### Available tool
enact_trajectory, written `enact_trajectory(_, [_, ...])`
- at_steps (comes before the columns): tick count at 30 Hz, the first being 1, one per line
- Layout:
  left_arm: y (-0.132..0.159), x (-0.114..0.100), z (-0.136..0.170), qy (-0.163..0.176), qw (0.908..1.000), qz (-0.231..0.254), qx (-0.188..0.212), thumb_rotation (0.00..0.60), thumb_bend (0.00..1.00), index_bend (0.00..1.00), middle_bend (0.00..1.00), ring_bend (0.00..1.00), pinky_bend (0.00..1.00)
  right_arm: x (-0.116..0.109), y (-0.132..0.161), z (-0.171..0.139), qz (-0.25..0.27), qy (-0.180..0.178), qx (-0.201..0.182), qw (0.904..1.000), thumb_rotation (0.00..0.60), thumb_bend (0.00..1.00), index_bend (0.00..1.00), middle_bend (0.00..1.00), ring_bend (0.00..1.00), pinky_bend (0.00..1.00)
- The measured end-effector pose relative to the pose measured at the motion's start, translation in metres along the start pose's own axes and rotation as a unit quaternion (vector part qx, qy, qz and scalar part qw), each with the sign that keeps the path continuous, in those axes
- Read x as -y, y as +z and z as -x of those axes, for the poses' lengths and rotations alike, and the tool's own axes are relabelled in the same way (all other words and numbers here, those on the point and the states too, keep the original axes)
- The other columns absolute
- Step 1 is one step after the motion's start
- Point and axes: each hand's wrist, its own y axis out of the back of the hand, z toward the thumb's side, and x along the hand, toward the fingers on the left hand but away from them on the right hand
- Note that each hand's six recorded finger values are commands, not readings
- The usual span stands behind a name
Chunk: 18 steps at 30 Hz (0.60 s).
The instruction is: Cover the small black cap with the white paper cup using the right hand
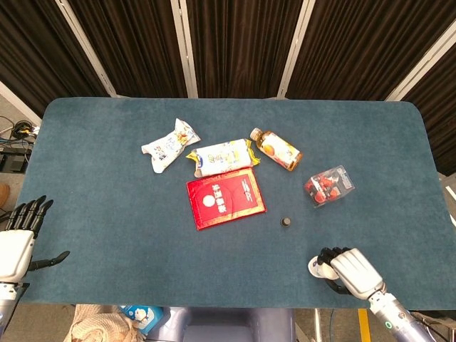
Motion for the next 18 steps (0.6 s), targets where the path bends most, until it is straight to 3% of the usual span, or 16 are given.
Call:
enact_trajectory(10, [0.000, 0.001, -0.001, -0.002, 1.0000, 0.001, 0.000, 0.600, 0.00, 0.00, 0.00, 0.00, 0.02, -0.045, 0.013, 0.038, 0.011, -0.057, -0.001, 0.9983, 0.600, 0.39, 0.54, 0.36, 0.44, 0.54])
enact_trajectory(18, [-0.001, 0.000, -0.002, -0.002, 1.0000, 0.008, -0.002, 0.600, 0.00, 0.00, 0.00, 0.00, 0.02, -0.058, 0.026, 0.074, 0.013, -0.073, 0.004, 0.9972, 0.600, 0.39, 0.54, 0.36, 0.44, 0.54])
